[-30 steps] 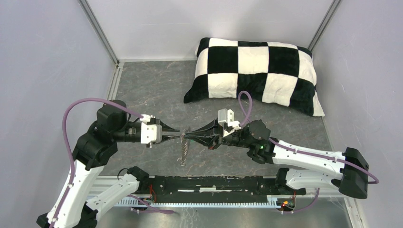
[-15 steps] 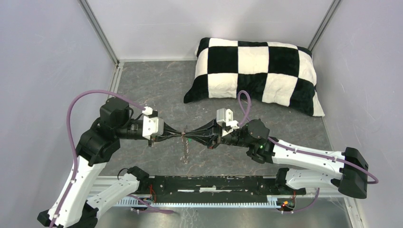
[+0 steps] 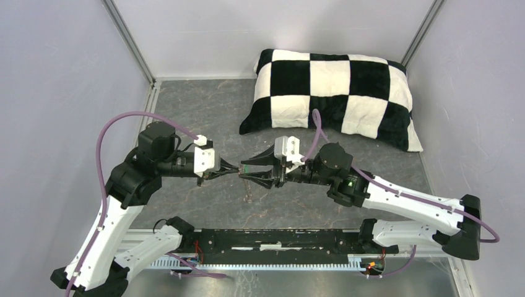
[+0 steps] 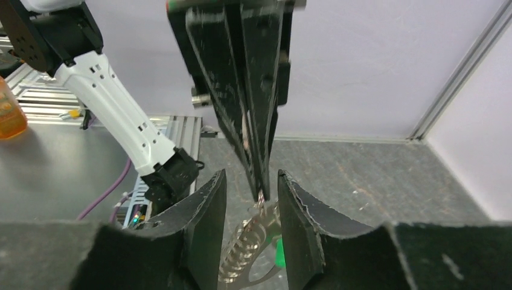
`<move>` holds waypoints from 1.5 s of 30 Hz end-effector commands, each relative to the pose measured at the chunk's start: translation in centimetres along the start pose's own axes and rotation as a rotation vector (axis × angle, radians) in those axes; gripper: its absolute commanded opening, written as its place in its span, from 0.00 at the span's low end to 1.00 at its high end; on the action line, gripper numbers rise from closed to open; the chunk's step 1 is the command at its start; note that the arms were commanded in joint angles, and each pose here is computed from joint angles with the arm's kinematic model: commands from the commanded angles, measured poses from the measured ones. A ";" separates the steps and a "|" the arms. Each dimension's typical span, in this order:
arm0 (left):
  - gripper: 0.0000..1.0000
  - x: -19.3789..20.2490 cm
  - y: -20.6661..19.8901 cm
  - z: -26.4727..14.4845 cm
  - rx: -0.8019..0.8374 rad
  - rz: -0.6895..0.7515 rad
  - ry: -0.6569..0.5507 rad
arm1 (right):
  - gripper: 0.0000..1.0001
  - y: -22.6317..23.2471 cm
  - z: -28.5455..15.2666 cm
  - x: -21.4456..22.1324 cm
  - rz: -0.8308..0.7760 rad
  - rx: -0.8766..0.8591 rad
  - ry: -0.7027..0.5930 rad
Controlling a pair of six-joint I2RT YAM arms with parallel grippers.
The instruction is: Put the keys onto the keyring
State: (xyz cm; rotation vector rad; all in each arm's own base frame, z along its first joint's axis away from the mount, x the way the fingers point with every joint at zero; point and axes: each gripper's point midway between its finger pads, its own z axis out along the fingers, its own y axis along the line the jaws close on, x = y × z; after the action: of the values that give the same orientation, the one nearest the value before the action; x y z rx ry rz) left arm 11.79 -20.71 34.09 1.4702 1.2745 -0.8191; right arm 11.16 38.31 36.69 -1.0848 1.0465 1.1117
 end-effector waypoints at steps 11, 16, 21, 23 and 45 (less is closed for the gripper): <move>0.02 -1.4 1.1 -0.5 -0.026 0.202 -0.014 | 0.35 -0.3 0.8 -0.6 -0.092 -0.105 0.191; 0.02 -1.7 0.9 -0.6 -0.008 0.218 -0.013 | 0.31 -0.5 1.0 -0.2 -0.091 -0.100 0.214; 0.02 -1.5 0.4 -0.7 0.014 0.220 -0.005 | 0.19 -1.1 1.0 -0.1 -0.098 -0.072 0.222; 0.02 -1.6 0.3 -0.8 0.014 0.221 -0.009 | 0.15 -1.5 1.1 0.2 -0.095 -0.051 0.237; 0.72 3.5 4.1 0.8 -0.223 -0.156 0.085 | 0.01 -4.1 -2.1 2.3 0.079 0.145 -0.029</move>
State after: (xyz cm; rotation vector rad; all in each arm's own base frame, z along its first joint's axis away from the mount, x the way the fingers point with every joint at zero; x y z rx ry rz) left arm 14.02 -20.29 31.27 1.4164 1.3887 -0.7366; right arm 14.37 36.30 32.95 -1.0539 1.1858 1.0505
